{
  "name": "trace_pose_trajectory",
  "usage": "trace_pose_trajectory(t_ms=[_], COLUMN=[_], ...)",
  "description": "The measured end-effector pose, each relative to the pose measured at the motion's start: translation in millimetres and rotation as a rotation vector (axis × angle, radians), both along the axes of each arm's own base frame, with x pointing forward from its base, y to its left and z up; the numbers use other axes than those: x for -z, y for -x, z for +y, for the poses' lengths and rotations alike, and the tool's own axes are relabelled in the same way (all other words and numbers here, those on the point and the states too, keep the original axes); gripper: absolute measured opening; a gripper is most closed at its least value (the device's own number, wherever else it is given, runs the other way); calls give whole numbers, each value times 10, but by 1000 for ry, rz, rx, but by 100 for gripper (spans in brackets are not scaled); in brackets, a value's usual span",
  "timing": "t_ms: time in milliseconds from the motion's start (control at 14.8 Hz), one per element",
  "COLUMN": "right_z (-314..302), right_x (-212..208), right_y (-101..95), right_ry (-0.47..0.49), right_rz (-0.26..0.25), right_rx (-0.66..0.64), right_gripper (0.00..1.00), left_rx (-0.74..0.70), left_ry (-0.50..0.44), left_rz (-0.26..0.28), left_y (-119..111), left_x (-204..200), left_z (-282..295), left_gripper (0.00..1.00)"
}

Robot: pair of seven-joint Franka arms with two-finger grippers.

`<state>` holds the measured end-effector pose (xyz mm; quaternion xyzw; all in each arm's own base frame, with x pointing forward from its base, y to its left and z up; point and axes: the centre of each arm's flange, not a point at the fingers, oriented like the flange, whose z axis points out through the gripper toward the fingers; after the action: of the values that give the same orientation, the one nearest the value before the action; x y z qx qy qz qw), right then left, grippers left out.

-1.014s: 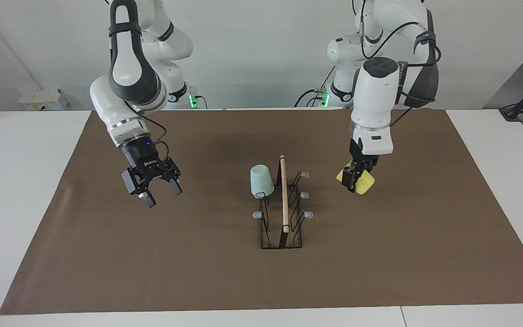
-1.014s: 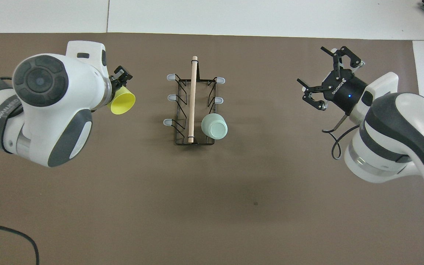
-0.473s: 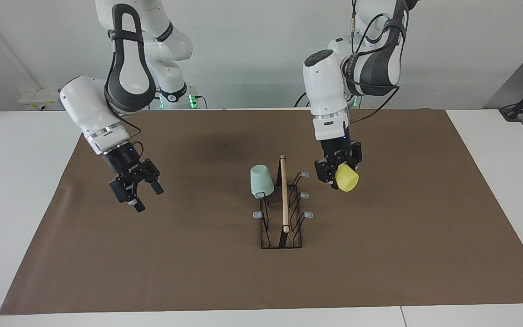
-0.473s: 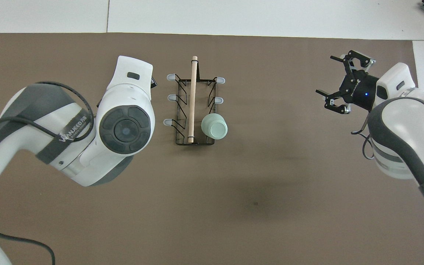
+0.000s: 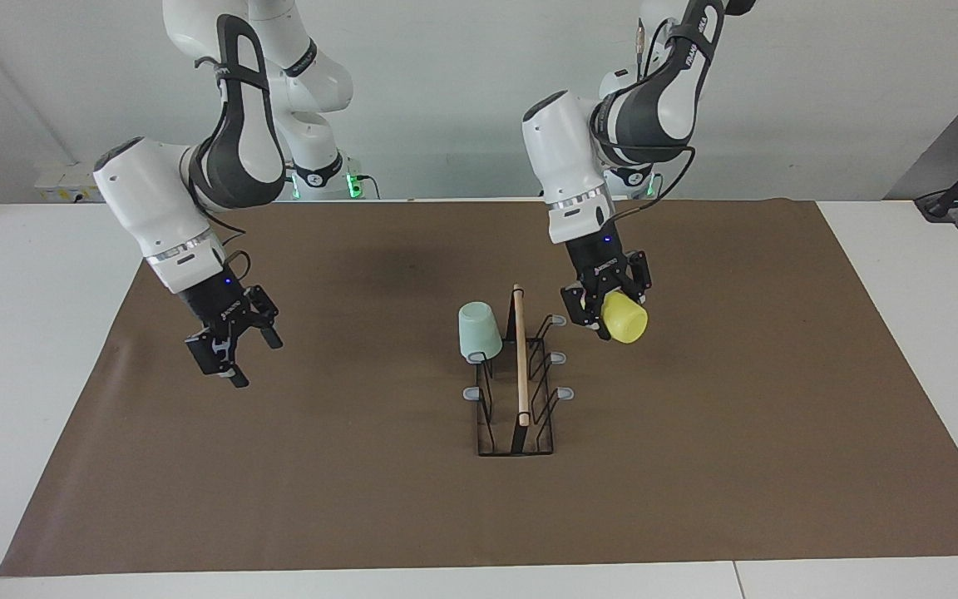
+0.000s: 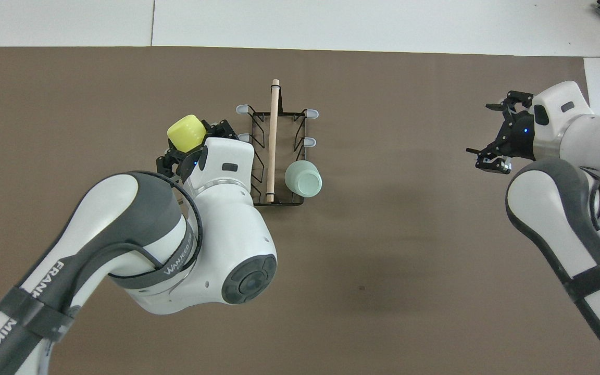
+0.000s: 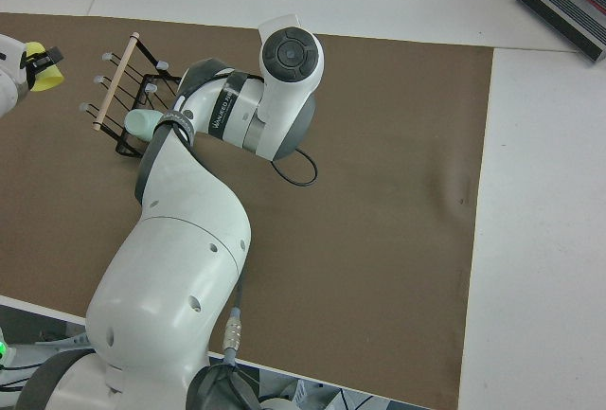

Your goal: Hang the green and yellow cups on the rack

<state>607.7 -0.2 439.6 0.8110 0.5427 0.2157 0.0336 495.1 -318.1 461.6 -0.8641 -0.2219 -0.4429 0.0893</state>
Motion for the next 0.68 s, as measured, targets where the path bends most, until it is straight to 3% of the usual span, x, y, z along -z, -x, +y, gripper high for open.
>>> trace_pose_trajectory(t_ms=[270, 676], right_z=[98, 212], right_x=[-129, -421], right_y=[118, 302], right_ry=[71, 19], right_rz=[118, 239], right_rx=[296, 774], right_gripper=[100, 100], left_rx=[-18, 21], left_ry=[-4, -4], left_rz=[-101, -191], left_y=[219, 382], left_x=[102, 206], left_z=[-12, -168], left_gripper=[69, 69])
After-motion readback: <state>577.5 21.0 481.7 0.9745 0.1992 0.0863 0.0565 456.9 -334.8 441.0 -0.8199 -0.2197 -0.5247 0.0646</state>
